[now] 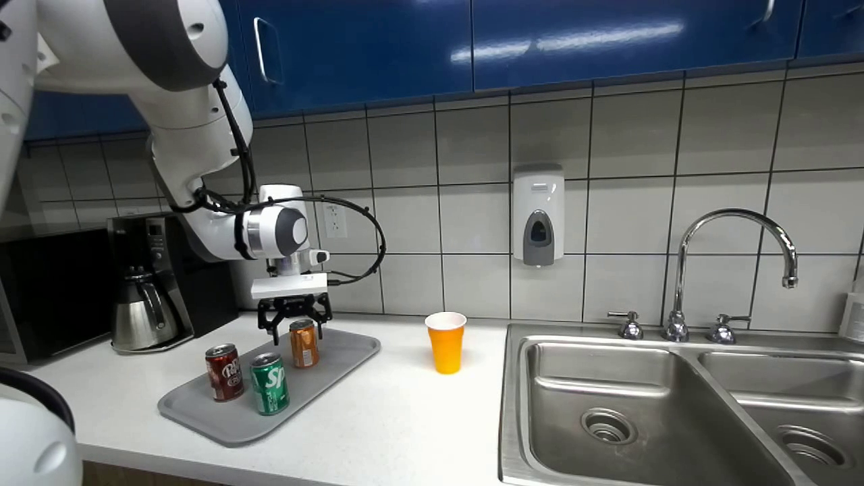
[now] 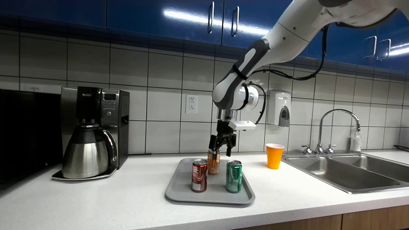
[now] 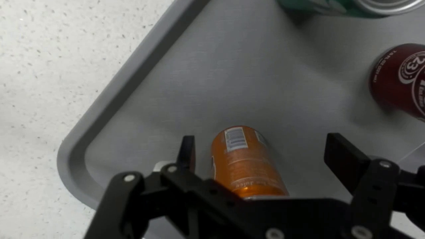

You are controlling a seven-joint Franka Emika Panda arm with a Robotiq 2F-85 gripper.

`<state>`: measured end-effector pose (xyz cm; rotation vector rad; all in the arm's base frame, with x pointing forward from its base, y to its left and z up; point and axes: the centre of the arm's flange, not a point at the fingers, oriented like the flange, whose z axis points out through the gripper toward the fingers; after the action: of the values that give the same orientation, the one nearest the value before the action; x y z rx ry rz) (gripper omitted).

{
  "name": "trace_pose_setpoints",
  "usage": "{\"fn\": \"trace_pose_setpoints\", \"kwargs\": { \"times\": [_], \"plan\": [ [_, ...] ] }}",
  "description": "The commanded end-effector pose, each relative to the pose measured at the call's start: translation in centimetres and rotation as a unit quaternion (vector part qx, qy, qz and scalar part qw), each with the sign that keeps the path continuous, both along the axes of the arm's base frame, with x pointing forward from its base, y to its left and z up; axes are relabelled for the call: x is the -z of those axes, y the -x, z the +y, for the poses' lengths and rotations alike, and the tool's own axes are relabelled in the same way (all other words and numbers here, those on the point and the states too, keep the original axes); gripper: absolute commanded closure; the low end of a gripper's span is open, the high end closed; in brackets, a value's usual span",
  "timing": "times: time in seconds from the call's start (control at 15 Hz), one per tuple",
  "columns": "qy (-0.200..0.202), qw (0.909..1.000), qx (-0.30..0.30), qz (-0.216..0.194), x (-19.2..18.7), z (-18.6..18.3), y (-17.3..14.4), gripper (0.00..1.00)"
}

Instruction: Take the cans off of the tray

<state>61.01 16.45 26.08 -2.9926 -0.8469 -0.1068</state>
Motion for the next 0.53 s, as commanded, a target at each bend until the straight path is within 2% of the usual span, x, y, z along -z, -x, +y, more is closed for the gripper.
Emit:
{"fn": "trace_pose_setpoints", "kwargs": {
  "times": [0.0, 0.47],
  "plan": [
    [0.014, 0.9999, 0.002, 0.002, 0.8, 1.4, -2.5, 0.00],
    [0.020, 0.9998, 0.000, -0.010, 1.6, 2.6, -4.1, 0.00]
  ]
}}
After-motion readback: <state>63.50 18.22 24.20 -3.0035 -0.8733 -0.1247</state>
